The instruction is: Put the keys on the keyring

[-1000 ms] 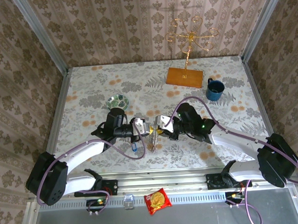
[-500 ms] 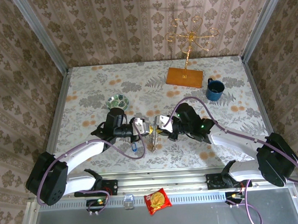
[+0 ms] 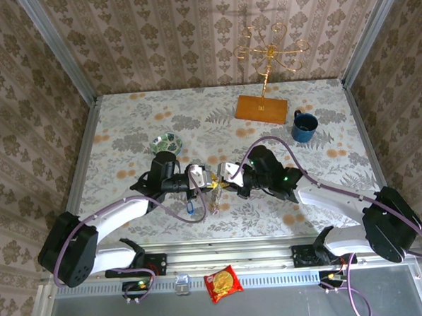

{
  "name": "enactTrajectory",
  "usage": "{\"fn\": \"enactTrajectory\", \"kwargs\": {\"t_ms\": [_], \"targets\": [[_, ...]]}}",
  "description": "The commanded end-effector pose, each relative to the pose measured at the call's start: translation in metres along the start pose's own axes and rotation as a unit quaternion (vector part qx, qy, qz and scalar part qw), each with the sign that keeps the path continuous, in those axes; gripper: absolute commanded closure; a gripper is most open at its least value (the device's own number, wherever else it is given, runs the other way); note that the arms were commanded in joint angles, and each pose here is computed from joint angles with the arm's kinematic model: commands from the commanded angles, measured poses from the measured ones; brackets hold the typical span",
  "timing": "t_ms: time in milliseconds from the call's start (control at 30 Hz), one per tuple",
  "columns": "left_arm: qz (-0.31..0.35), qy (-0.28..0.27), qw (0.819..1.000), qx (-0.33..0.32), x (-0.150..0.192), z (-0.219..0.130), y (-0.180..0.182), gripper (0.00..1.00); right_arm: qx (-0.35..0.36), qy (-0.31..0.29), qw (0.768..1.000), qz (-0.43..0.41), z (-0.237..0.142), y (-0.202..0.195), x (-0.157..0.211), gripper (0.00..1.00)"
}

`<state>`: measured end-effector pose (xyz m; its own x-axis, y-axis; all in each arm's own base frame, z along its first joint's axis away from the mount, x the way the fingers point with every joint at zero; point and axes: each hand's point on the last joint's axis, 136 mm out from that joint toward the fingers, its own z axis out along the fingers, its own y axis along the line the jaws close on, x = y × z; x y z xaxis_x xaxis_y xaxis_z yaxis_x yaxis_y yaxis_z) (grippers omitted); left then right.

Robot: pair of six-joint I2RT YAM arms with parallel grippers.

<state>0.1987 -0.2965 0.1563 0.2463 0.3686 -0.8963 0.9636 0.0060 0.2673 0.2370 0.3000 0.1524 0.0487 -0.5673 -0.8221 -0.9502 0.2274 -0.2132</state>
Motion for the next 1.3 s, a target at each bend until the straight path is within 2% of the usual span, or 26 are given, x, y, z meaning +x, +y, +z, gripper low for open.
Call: {"fn": "enactTrajectory", "kwargs": {"t_ms": [0, 100, 233, 333, 400, 533, 600, 733, 900, 967, 1167, 1267], "targets": [[-0.013, -0.013, 1.000, 0.023, -0.003, 0.002, -0.008, 0.84, 0.001, -0.028, 1.000, -0.006, 0.002, -0.004, -0.020, 1.00], [-0.014, -0.017, 0.999, 0.027, -0.004, 0.003, -0.010, 0.85, 0.004, -0.029, 1.000, -0.005, 0.002, -0.006, -0.021, 1.00], [-0.012, -0.014, 0.999, 0.026, -0.004, 0.002, -0.009, 1.00, 0.010, -0.024, 1.000, -0.006, 0.001, -0.007, -0.020, 1.00], [-0.005, -0.007, 1.000, 0.012, -0.004, 0.000, -0.005, 1.00, 0.033, -0.016, 0.999, 0.001, -0.004, -0.013, -0.014, 1.00], [-0.002, -0.005, 1.000, -0.001, -0.006, -0.002, -0.002, 1.00, 0.053, -0.019, 0.998, 0.024, -0.013, -0.020, -0.010, 0.88], [-0.008, -0.010, 1.000, -0.025, -0.011, -0.006, 0.006, 1.00, 0.098, -0.053, 0.990, 0.083, -0.038, -0.035, -0.005, 0.74], [-0.017, -0.015, 0.999, -0.036, -0.015, -0.007, 0.010, 1.00, 0.143, -0.065, 0.980, 0.125, -0.052, -0.046, 0.000, 0.67], [-0.035, -0.025, 0.998, -0.046, -0.021, -0.008, 0.015, 1.00, 0.183, -0.050, 0.965, 0.183, -0.066, -0.052, 0.013, 0.62], [-0.074, -0.037, 0.994, -0.072, -0.030, -0.014, 0.024, 1.00, 0.172, -0.043, 0.960, 0.217, -0.072, -0.045, 0.013, 0.63], [-0.092, -0.035, 0.990, -0.101, -0.032, -0.020, 0.032, 1.00, 0.155, -0.044, 0.962, 0.222, -0.071, -0.037, 0.009, 0.63], [-0.131, -0.016, 0.976, -0.176, -0.031, -0.045, 0.046, 1.00, 0.065, -0.039, 0.977, 0.199, -0.049, 0.020, -0.015, 0.64], [-0.158, 0.002, 0.961, -0.228, -0.024, -0.064, 0.056, 1.00, 0.027, -0.016, 0.979, 0.201, -0.032, 0.051, -0.018, 0.65]]}}
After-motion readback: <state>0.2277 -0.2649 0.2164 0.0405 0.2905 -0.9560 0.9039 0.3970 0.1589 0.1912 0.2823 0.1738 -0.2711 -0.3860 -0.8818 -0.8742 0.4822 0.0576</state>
